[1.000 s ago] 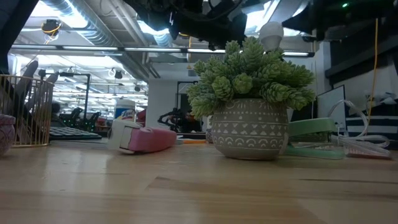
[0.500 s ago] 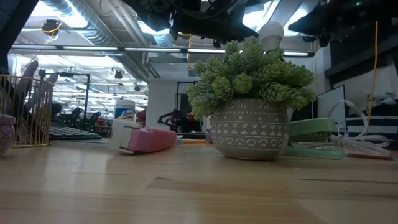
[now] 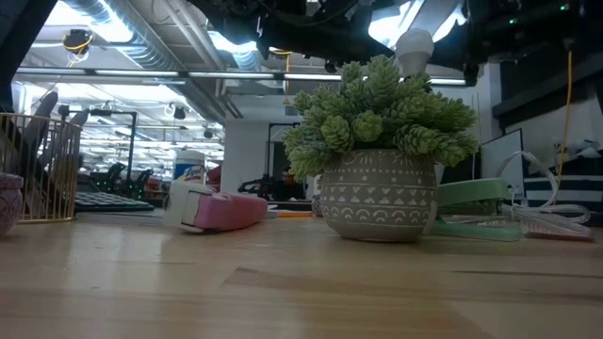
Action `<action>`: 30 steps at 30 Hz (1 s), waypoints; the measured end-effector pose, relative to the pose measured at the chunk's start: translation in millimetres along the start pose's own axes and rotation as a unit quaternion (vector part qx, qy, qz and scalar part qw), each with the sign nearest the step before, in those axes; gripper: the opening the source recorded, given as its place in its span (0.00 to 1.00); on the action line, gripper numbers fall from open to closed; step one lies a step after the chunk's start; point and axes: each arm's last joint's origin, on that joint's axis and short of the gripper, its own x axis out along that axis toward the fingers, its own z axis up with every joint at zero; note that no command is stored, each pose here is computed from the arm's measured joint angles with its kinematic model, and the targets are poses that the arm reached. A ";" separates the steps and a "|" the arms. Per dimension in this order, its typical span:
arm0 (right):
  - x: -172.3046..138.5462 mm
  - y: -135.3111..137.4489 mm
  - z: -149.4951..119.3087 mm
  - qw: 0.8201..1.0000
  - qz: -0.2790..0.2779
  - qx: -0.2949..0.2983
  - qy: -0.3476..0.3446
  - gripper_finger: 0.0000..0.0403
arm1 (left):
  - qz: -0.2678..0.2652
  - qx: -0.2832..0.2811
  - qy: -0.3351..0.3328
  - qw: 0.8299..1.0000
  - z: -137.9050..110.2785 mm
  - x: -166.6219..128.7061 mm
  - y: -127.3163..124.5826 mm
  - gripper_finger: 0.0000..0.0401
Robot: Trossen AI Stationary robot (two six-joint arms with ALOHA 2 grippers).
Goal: Screw lightbulb
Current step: Remove the lightbulb from the lamp
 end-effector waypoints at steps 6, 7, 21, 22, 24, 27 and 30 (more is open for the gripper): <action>11.0 -1.4 -2.4 1.000 -0.007 -0.009 0.000 0.04 | -0.011 -0.002 0.019 1.000 -2.5 0.0 -6.9 0.01; 12.1 -2.0 -3.1 1.000 -0.015 -0.013 0.003 0.04 | -0.012 -0.003 0.022 1.000 -3.1 -0.1 -7.2 0.01; -24.8 1.6 15.7 0.996 -0.024 -0.046 -0.070 0.04 | 0.084 -0.007 0.017 0.996 -1.9 -0.8 11.0 0.01; -28.9 2.5 15.8 0.997 -0.012 -0.038 -0.070 0.04 | 0.087 -0.008 0.012 0.996 -1.1 -0.9 12.7 0.01; -35.1 4.4 14.4 0.998 0.015 -0.024 -0.062 0.04 | 0.089 -0.007 0.004 0.996 0.1 -1.1 15.1 0.01; -38.8 6.6 11.3 0.998 0.052 -0.006 -0.043 0.04 | 0.071 -0.008 0.003 0.997 -0.7 -1.0 16.3 0.01; -36.1 6.7 8.5 0.998 0.060 0.005 -0.028 0.04 | 0.033 -0.010 -0.001 0.999 -0.8 -0.7 13.6 0.01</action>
